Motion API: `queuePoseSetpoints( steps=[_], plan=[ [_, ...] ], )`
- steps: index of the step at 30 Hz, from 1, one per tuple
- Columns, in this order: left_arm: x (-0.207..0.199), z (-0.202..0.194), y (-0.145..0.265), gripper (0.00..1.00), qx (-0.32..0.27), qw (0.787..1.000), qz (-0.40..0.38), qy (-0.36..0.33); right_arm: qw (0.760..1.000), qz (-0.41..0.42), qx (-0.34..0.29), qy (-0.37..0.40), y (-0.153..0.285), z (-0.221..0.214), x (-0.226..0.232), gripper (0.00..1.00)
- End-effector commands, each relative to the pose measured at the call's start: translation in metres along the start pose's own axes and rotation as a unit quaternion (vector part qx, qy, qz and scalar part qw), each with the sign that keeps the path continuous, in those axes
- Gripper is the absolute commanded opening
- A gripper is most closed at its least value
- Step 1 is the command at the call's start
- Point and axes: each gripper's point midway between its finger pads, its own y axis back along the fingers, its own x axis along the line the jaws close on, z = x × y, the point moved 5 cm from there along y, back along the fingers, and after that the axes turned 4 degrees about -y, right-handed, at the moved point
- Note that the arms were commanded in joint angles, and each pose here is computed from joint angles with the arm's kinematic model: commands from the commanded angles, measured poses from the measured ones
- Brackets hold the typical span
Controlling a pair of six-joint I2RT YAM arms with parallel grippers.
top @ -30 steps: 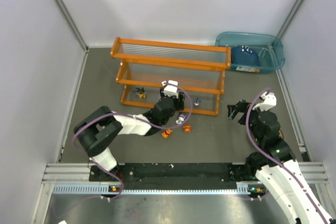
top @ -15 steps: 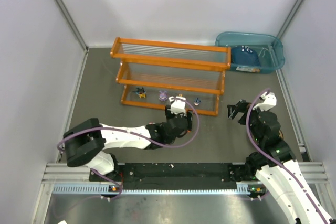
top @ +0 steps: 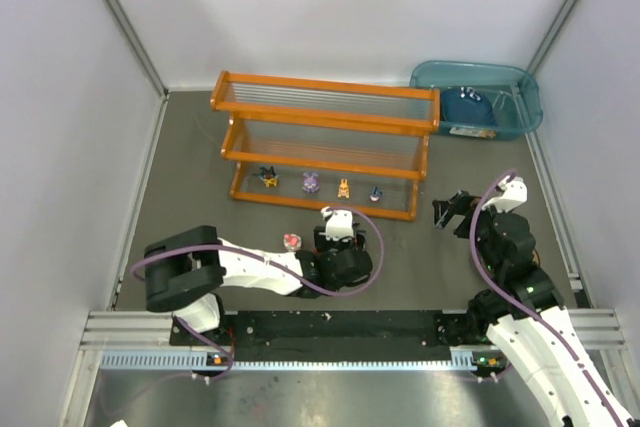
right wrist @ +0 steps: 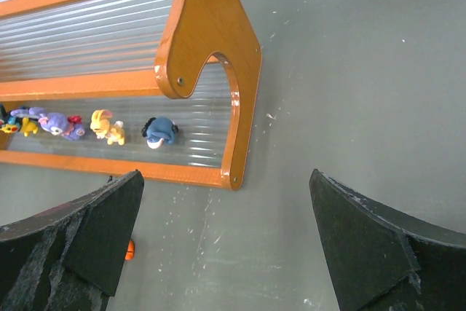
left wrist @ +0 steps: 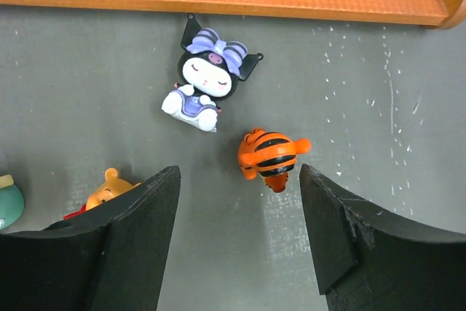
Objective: Place and organize the plastic toys onto the shelf
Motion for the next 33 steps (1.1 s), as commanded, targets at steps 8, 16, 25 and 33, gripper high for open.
queuePoseSetpoints(
  steps=[8, 16, 25, 33],
  plan=[
    [-0.014, 0.011, -0.006, 0.73, -0.030, 0.999, 0.001, 0.026, 1.000, 0.010, -0.006, -0.003, 0.002, 0.002, 0.003, 0.99],
    [-0.026, 0.012, -0.013, 0.73, -0.037, 0.999, -0.009, 0.023, 1.000, 0.010, -0.006, -0.002, 0.002, 0.002, 0.003, 0.99],
    [-0.028, 0.009, -0.019, 0.62, -0.038, 0.999, -0.004, 0.017, 1.000, 0.008, -0.006, -0.001, 0.002, 0.002, 0.003, 0.99],
    [-0.029, 0.009, -0.024, 0.42, -0.039, 0.999, -0.001, 0.009, 1.000, 0.007, -0.006, -0.002, 0.002, 0.002, 0.003, 0.99]
  ],
)
